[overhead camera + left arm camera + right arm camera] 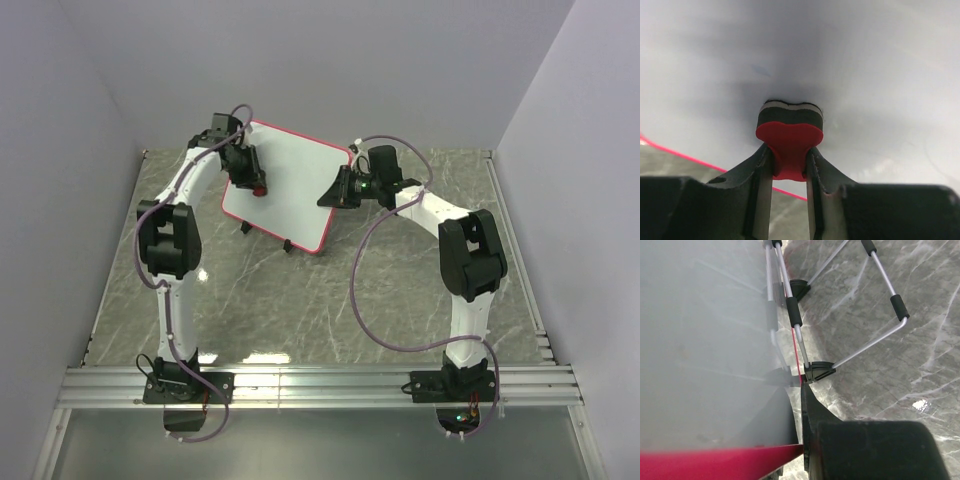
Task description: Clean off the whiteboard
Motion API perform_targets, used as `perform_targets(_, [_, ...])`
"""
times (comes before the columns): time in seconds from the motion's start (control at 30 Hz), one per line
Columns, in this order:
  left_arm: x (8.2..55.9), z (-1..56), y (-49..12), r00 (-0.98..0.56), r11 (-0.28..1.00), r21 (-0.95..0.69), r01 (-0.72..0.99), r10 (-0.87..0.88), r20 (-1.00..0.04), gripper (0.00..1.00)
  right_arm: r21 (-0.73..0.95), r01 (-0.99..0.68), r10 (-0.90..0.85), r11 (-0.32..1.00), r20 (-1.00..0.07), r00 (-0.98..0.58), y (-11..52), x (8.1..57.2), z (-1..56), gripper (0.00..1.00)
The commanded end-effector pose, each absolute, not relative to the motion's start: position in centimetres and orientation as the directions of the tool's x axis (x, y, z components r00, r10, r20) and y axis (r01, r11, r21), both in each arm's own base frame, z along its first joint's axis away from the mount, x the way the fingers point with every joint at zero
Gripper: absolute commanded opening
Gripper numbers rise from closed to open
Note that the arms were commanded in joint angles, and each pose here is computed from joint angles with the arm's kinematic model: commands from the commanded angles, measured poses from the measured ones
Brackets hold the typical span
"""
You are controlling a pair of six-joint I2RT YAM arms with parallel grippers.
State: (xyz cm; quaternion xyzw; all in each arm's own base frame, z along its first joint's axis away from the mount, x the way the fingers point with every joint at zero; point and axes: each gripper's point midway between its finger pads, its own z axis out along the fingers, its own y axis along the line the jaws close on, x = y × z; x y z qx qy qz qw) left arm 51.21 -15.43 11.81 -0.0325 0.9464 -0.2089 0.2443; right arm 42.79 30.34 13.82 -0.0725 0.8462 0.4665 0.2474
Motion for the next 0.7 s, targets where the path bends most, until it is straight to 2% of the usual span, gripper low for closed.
perform_targets(0.0, [54.7,7.8,-12.7,-0.83,0.955,-0.297,-0.008,-0.172,-0.531,0.0,0.698,-0.392,-0.132,0.599,-0.398,-0.908,31.1,36.1,8.3,0.0])
perform_targets(0.3, [54.8,9.4,-12.3,-0.804,0.956,-0.293,-0.019,-0.189,-0.564,0.0,0.692,-0.396,-0.131,0.603,-0.403,-0.906,30.9,36.0,8.4,0.0])
perform_targets(0.53, [53.8,16.1,-11.9,-0.749,0.956,-0.294,0.008,-0.189,-0.635,0.0,0.685,-0.403,-0.132,0.607,-0.413,-0.901,30.8,36.1,8.6,0.0])
perform_targets(0.67, [51.6,17.3,-11.5,-0.749,0.955,-0.296,-0.005,-0.2,-0.632,0.0,0.678,-0.4,-0.133,0.617,-0.411,-0.902,30.7,36.1,8.4,0.0])
